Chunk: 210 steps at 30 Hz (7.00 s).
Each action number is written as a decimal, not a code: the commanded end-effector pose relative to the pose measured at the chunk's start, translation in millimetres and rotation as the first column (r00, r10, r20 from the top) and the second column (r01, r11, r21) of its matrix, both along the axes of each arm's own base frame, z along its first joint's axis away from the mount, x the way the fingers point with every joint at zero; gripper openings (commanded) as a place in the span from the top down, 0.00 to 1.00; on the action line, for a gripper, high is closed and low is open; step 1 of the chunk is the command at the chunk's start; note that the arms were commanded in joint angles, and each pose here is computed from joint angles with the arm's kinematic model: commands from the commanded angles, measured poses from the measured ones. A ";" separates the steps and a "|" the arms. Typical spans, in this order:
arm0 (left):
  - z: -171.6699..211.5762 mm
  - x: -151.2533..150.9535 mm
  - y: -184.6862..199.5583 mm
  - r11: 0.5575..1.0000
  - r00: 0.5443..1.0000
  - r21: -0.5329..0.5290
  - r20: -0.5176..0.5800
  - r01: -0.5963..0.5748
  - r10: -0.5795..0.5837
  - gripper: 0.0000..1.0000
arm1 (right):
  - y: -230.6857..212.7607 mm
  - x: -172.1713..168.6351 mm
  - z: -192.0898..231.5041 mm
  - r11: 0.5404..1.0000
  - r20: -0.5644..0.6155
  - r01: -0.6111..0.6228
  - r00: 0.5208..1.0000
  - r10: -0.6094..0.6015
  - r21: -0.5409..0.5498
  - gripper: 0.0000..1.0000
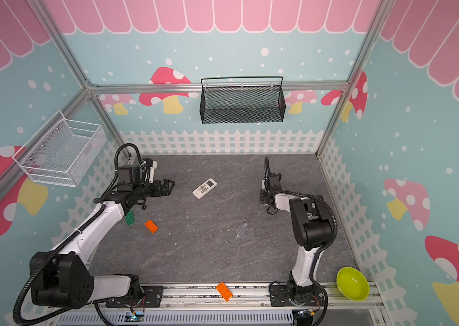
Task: Unload the batteries from the remote control
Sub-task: 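Reach the right gripper to the nearer white remote and grasp it, then lift the remote with the right gripper and pass it to the left gripper, then hold the remote in the left gripper while the right gripper reaches its battery cover, then pinch the battery cover with the right gripper and slide it off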
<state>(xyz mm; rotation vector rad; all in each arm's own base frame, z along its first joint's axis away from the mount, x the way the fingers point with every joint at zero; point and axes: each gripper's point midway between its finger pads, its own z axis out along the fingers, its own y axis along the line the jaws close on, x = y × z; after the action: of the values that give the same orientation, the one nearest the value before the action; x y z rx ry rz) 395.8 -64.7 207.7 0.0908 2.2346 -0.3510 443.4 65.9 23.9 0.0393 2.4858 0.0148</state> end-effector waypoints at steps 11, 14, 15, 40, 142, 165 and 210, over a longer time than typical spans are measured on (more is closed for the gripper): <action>152.6 -3.8 -76.5 0.787 0.724 0.407 0.337 0.464 -0.602 0.00 | 32.1 10.9 134.8 0.963 0.266 -0.269 0.926 0.268 -0.035 0.61; 177.6 -23.5 -99.7 0.633 0.530 0.574 0.365 0.519 -0.766 0.00 | 65.4 0.7 190.1 0.889 0.408 -0.458 0.808 0.425 -0.021 0.65; 183.0 -30.9 -107.0 0.580 0.464 0.623 0.362 0.525 -0.809 0.00 | 77.3 -5.1 207.7 0.854 0.454 -0.520 0.754 0.475 -0.029 0.67; 130.8 -58.8 -164.3 -0.234 -0.272 0.969 -0.247 -0.081 -0.930 0.07 | 219.4 -125.9 261.4 0.065 0.575 -0.994 0.004 0.818 -0.086 0.72; -63.7 -174.9 -129.2 0.653 0.759 -0.610 -0.127 0.448 -0.639 1.00 | 224.3 -173.4 119.7 0.376 0.456 -0.729 0.664 0.593 0.572 0.20; -67.6 -180.9 -132.3 0.610 0.751 -0.676 -0.126 0.413 -0.648 1.00 | 267.8 -170.7 102.2 0.204 0.429 -0.717 0.592 0.682 0.666 0.40; -68.5 -182.8 -130.1 0.605 0.754 -0.687 -0.127 0.402 -0.645 1.00 | 257.2 -192.2 98.0 0.237 0.372 -0.733 0.563 0.738 0.638 0.62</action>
<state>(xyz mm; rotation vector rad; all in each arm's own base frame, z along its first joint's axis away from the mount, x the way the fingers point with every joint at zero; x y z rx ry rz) 208.3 -194.3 132.0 0.3506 2.3197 -1.5736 267.4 322.4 117.4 -0.7575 2.0704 1.4428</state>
